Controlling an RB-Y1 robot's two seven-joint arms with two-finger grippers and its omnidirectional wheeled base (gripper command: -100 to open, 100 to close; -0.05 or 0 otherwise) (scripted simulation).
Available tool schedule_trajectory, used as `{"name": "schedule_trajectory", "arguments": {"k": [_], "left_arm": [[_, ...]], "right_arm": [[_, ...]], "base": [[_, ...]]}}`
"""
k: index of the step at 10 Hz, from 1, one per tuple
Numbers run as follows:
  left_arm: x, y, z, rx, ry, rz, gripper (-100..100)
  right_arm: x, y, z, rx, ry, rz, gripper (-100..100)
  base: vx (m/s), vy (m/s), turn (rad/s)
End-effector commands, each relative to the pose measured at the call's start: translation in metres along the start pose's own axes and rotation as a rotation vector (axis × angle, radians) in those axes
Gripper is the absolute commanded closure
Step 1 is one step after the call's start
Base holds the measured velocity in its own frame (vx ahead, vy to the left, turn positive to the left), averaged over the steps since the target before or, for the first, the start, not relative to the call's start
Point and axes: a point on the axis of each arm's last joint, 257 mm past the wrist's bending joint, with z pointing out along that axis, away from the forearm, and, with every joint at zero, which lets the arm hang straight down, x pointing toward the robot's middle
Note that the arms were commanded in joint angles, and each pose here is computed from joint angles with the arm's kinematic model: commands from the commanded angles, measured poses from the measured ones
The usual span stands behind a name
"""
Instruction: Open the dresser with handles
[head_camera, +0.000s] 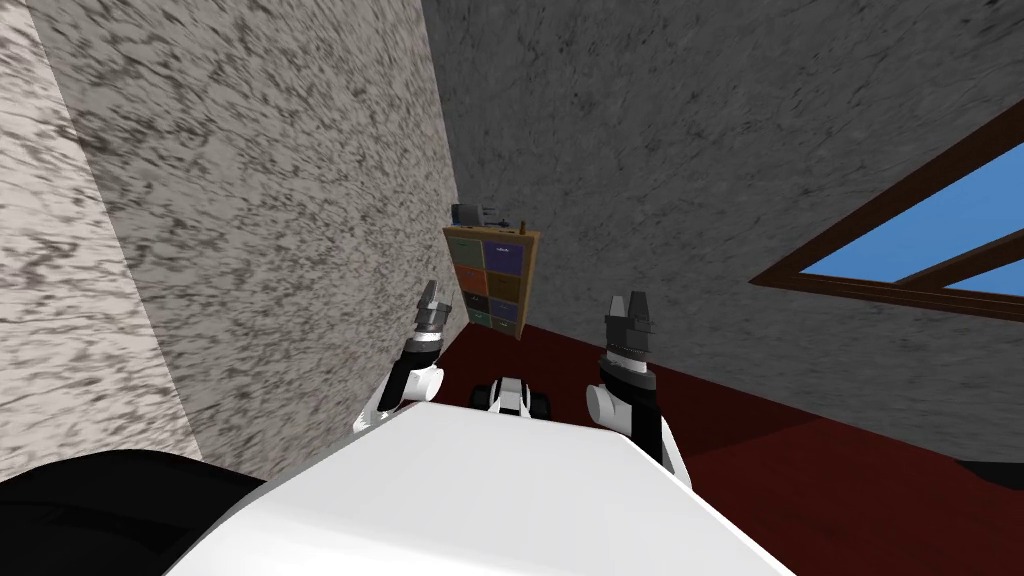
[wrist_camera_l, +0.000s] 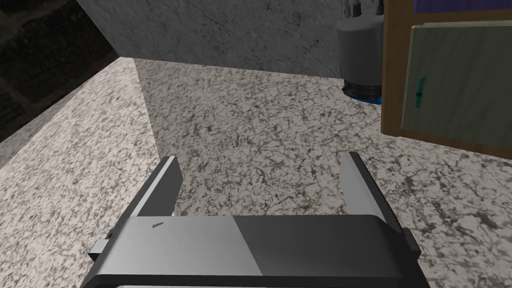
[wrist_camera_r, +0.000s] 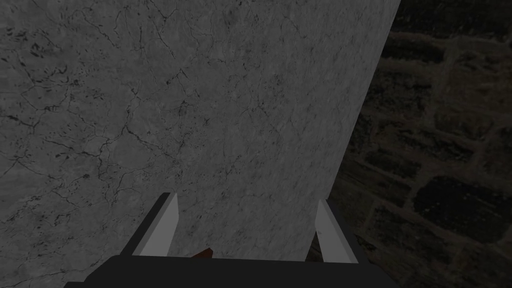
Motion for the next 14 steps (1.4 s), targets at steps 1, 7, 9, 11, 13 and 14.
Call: {"name": "schedule_trajectory", "arguments": {"k": [1,7,9,11,13,14], "left_arm": [[0.004,0.025,-0.003,-0.040,0.008,0.000,-100],[0.009,0.072,-0.012,-0.116,0.016,-0.004,-100],[0.012,0.088,-0.016,-0.142,0.019,-0.006,-100],[0.014,0.103,-0.020,-0.167,0.021,-0.008,-100],[0.016,0.117,-0.024,-0.191,0.023,-0.011,-100],[0.018,0.124,-0.027,-0.203,0.024,-0.012,-100]], "right_arm": [[0.000,0.000,0.000,0.000,0.000,0.000,0],[0.000,0.000,0.000,0.000,0.000,0.000,0],[0.000,0.000,0.000,0.000,0.000,0.000,0],[0.000,0.000,0.000,0.000,0.000,0.000,0],[0.000,0.000,0.000,0.000,0.000,0.000,0],[0.000,0.000,0.000,0.000,0.000,0.000,0]], "base": [[0.114,-0.018,-0.041],[0.097,-0.015,-0.031],[0.097,-0.025,-0.035],[0.098,-0.007,-0.029],[0.079,-0.015,-0.033],[0.090,-0.009,-0.029]]}}
